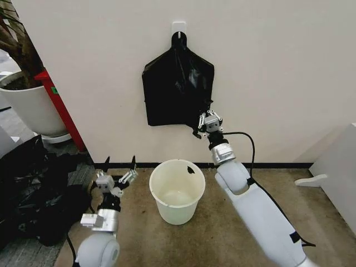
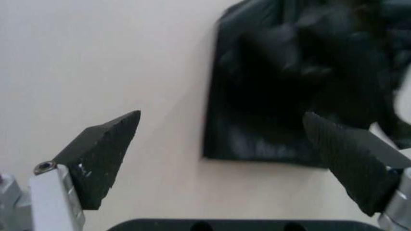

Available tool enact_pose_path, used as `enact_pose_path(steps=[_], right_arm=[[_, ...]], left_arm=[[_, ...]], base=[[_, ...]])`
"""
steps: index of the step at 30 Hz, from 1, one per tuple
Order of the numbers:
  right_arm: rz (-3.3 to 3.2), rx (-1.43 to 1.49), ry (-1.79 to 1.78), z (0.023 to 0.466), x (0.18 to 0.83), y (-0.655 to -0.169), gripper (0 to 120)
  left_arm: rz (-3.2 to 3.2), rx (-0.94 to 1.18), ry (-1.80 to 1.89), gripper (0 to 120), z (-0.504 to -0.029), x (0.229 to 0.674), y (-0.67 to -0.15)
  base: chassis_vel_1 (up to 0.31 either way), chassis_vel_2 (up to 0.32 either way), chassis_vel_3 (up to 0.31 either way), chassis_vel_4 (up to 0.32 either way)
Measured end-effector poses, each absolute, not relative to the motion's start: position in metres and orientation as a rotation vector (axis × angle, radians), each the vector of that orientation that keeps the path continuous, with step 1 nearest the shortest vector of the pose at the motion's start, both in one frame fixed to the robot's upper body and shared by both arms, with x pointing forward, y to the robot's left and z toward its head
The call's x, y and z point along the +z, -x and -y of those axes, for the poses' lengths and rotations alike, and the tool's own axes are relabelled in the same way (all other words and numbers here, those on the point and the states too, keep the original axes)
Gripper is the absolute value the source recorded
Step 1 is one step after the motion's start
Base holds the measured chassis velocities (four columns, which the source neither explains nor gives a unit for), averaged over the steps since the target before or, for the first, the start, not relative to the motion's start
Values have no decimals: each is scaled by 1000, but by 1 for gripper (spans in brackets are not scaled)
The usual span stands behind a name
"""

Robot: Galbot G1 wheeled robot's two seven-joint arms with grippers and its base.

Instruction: Place the garbage bag over the trash bin.

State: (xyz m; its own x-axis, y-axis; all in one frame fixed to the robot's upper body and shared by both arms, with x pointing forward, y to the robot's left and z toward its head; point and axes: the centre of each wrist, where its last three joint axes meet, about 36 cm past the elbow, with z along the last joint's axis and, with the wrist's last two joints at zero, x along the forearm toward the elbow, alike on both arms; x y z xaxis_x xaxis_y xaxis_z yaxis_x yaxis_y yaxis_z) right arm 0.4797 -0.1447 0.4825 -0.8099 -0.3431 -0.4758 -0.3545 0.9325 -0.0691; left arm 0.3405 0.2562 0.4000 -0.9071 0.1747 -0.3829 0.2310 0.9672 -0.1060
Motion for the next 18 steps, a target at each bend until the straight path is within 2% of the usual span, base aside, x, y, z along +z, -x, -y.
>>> enact_pose_path(steps=[6,12,13,16,18], right_arm=[[-2553,197,595,147,497,-472,0],[-2514,268,658,143,504,-472,0],[-2493,281,699,132,505,-478,0],[-2458,302,767,108,508,-487,0],[-2454,306,773,106,509,-488,0]], left_arm=[[-2610,-144,-590,100,-287,433,-375],[-2497,71,-797,100,-320,474,-420],[-2466,167,-827,100,-332,495,-431],[-2450,279,-841,100,-345,525,-441],[-2448,300,-844,100,-346,532,-445]], base=[[0,0,0,0],[0,0,0,0],[0,0,0,0],[0,0,0,0],[0,0,0,0]])
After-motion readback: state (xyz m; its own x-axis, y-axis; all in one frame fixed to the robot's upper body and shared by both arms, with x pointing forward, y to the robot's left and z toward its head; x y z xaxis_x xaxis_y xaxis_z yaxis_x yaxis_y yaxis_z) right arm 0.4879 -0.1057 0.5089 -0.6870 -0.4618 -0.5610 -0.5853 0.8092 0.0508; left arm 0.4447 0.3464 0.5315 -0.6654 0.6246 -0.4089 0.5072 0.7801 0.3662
